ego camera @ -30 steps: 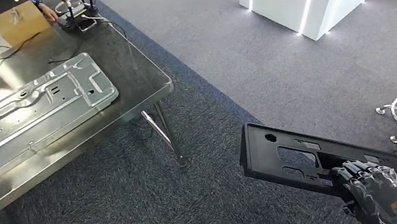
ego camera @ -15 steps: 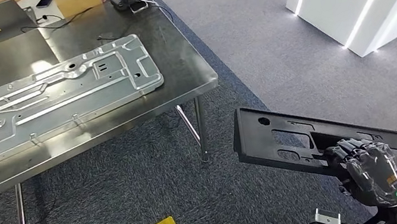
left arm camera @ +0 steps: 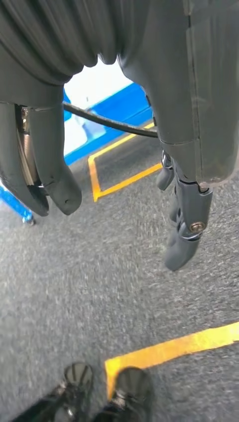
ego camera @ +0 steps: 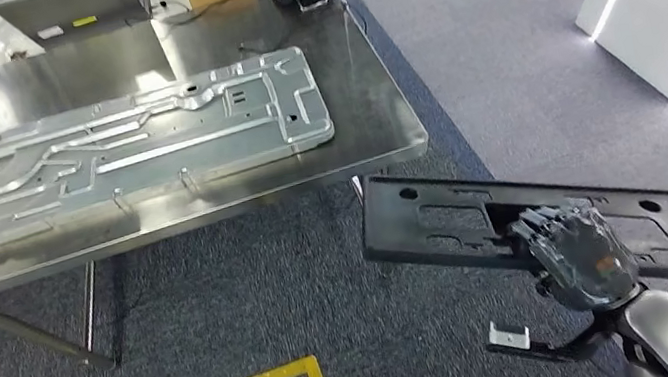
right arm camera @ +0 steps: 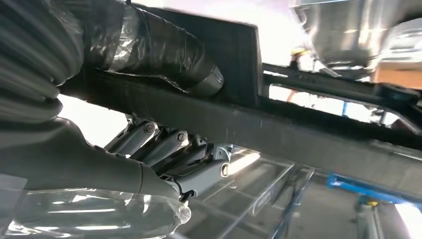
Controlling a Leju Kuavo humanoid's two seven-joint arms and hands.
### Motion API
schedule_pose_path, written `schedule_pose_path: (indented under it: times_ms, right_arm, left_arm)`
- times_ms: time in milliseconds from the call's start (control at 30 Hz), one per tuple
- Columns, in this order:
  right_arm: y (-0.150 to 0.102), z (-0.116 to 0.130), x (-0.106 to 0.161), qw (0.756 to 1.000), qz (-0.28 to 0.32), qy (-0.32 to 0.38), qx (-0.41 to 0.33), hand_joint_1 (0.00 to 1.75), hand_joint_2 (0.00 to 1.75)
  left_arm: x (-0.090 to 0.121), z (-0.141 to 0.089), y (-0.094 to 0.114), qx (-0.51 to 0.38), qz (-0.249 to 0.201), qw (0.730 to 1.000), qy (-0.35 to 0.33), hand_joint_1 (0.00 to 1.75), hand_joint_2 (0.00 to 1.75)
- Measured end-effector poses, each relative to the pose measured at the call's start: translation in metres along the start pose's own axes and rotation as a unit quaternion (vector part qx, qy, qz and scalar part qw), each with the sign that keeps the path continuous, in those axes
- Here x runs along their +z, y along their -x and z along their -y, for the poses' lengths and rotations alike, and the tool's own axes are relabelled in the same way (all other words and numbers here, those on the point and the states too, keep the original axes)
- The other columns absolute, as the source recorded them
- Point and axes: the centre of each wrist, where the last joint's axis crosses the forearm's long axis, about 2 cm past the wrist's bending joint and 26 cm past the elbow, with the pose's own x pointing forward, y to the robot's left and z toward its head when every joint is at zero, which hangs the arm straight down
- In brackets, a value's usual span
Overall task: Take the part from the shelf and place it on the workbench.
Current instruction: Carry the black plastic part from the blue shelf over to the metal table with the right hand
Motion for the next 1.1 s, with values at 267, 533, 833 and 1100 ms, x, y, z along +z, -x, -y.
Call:
schedule_pose_path:
  times_ms: [267, 533, 833, 1100]
  right_arm:
    - [0.002, 0.011, -0.039, 0.999, 0.039, -0.009, 0.025, 1.75, 1.75]
    - [-0.002, 0.018, -0.061, 0.996, 0.071, 0.001, 0.048, 1.75, 1.75]
    - [-0.012, 0.021, -0.078, 0.995, 0.081, 0.003, 0.061, 1.75, 1.75]
    - [-0.007, 0.021, -0.075, 0.996, 0.071, 0.012, 0.048, 1.75, 1.75]
  left_arm:
    - [0.002, -0.005, -0.002, -0.003, -0.001, 1.0, -0.002, 0.0, 1.75]
    - [0.002, -0.005, -0.002, -0.003, -0.002, 1.0, -0.002, 0.0, 1.75]
    - [-0.001, 0.0, -0.004, -0.002, -0.002, 1.0, -0.002, 0.0, 1.75]
    - [-0.001, 0.002, 0.0, 0.007, -0.001, 1.0, -0.003, 0.0, 1.75]
